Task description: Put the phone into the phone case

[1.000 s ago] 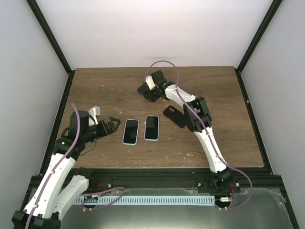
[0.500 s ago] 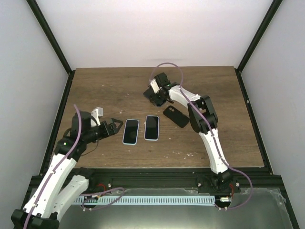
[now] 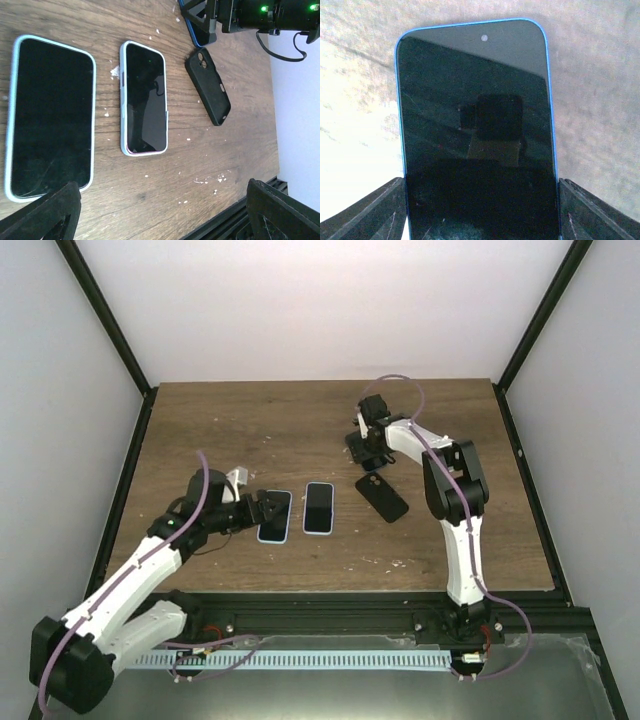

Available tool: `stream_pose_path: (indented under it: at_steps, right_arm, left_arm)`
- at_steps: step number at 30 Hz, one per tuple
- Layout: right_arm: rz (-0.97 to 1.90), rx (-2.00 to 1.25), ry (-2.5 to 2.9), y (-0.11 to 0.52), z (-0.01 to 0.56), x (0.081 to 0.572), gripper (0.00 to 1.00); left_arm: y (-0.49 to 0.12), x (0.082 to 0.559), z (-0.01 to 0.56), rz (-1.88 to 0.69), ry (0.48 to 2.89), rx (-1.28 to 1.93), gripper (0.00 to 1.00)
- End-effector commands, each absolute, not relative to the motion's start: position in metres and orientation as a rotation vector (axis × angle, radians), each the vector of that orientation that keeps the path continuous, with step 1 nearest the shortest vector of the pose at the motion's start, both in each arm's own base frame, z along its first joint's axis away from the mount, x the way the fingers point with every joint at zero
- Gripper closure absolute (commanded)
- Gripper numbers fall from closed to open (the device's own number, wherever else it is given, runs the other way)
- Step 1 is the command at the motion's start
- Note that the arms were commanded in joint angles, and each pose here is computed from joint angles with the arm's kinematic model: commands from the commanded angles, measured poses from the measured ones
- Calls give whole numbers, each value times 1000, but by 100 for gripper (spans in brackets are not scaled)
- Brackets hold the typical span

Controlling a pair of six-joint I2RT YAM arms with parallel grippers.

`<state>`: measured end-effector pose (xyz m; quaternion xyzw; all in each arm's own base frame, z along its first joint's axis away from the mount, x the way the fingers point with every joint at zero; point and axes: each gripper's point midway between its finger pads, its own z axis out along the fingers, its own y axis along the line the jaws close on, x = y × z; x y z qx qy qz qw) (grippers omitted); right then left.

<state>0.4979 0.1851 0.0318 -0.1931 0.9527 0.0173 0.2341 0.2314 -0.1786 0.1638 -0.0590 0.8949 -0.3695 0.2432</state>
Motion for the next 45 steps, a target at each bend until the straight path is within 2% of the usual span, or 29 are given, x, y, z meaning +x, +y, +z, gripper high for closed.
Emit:
stream_pose_path:
  at_steps: [1, 5, 10, 16, 21, 26, 29, 36, 45]
  right_arm:
    - [17, -433, 2689, 176, 34, 469, 35]
    - [23, -348, 2762, 164, 26, 439, 35]
    - [222, -275, 2814, 175, 22, 396, 35]
    - [330, -218, 2869, 178, 17, 350, 38]
    - [317, -178, 2847, 170, 27, 338, 39]
    - [160, -178, 2809, 153, 41, 356, 39]
    - [113, -119, 2777, 134, 51, 369, 39]
    - [106, 14, 2762, 95, 57, 380, 40]
    - [46, 98, 2756, 61, 54, 377, 41]
  left_arm:
    - [-199, 240, 161, -1069, 2411, -122, 9]
    - [-210, 242, 153, -1060, 2455, -88, 10]
    - [-222, 244, 150, -1089, 2450, -57, 9]
    - [-245, 240, 140, -1106, 2484, -4, 9]
    - [-264, 241, 135, -1113, 2516, 38, 10]
    - [-296, 235, 131, -1159, 2525, 96, 18]
    - [-327, 227, 120, -1171, 2560, 168, 30]
    - [-395, 214, 84, -1139, 2679, 316, 49]
    - [-417, 212, 41, -1037, 2789, 318, 54]
